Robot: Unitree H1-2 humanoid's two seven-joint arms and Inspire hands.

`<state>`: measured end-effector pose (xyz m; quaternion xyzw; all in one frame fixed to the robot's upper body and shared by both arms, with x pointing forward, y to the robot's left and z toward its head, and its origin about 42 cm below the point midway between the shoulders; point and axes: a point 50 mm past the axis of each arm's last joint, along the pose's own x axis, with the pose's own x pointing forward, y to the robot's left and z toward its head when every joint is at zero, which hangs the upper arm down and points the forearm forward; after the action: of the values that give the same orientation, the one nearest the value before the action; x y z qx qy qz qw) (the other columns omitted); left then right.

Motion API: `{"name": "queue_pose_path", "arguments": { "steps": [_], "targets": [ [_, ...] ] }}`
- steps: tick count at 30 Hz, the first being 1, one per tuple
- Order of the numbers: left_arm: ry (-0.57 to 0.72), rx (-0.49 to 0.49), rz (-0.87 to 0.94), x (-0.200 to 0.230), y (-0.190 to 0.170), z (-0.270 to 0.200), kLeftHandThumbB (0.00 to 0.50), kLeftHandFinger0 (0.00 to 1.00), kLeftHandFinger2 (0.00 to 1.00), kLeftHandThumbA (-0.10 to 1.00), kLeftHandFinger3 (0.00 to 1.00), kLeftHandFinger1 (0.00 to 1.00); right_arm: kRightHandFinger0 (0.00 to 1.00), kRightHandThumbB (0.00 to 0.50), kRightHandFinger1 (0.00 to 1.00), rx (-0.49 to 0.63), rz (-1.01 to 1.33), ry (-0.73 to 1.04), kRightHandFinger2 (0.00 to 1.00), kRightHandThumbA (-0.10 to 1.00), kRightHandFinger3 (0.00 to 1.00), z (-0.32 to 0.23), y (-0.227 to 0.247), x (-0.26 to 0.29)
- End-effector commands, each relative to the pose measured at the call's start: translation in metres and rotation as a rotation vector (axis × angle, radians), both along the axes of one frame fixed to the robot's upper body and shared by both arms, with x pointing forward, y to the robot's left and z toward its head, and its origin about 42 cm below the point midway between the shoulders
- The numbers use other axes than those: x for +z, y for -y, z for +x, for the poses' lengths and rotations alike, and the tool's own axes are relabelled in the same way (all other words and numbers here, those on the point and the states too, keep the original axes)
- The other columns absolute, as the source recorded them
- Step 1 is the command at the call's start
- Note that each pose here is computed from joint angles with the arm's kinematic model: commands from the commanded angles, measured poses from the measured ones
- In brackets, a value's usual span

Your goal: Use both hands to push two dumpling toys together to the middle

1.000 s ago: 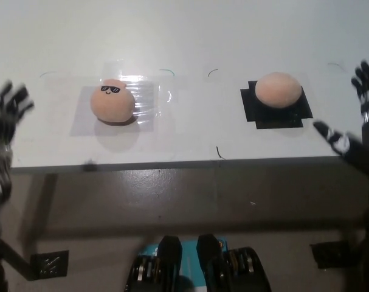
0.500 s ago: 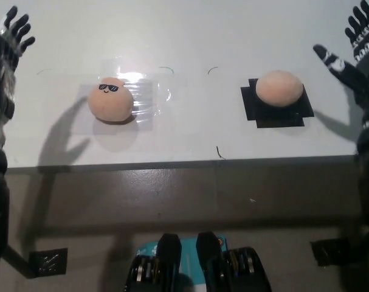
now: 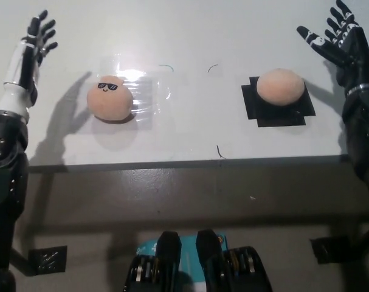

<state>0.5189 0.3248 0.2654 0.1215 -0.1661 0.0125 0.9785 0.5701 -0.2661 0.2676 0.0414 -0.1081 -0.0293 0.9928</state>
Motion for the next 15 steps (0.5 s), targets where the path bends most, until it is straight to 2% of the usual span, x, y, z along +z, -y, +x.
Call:
{"name": "queue_pose_path", "arguments": {
  "steps": [1, 5, 7, 9, 12, 13, 15],
  "targets": [
    [0.08, 0.01, 0.016, 0.031, 0.007, 0.018, 0.385, 1.0, 1.0, 1.0, 1.0, 1.0, 1.0, 0.144, 1.0, -0.021, -0.024, 0.123, 1.0, 1.0, 1.0, 0.015, -0.007, 0.056],
    [0.075, 0.014, 0.024, 0.019, 0.017, 0.024, 0.393, 1.0, 1.0, 1.0, 1.0, 1.0, 1.0, 0.12, 1.0, -0.022, -0.039, 0.073, 1.0, 1.0, 1.0, 0.017, -0.016, 0.048],
    [0.05, 0.001, 0.009, 0.011, 0.022, 0.024, 0.349, 1.0, 1.0, 1.0, 1.0, 1.0, 1.0, 0.114, 1.0, -0.026, -0.043, 0.045, 1.0, 1.0, 1.0, 0.016, -0.019, 0.041],
    [0.018, -0.019, -0.053, -0.001, 0.026, 0.024, 0.345, 1.0, 1.0, 1.0, 1.0, 1.0, 1.0, 0.113, 1.0, -0.011, -0.008, 0.014, 1.0, 1.0, 1.0, 0.015, -0.022, 0.03],
    [0.008, -0.019, -0.049, -0.006, 0.028, 0.024, 0.313, 1.0, 1.0, 1.0, 1.0, 1.0, 1.0, 0.14, 1.0, 0.009, 0.012, -0.004, 1.0, 1.0, 1.0, 0.012, -0.025, 0.019],
    [0.007, -0.021, -0.053, -0.006, 0.029, 0.024, 0.286, 1.0, 1.0, 1.0, 1.0, 1.0, 1.0, 0.153, 1.0, 0.009, 0.01, -0.008, 1.0, 1.0, 1.0, 0.012, -0.026, 0.018],
    [-0.007, -0.023, -0.046, -0.01, 0.03, 0.025, 0.326, 1.0, 1.0, 1.0, 1.0, 1.0, 1.0, 0.18, 1.0, 0.014, -0.001, -0.024, 1.0, 1.0, 1.0, 0.011, -0.029, 0.012]
  ]
}}
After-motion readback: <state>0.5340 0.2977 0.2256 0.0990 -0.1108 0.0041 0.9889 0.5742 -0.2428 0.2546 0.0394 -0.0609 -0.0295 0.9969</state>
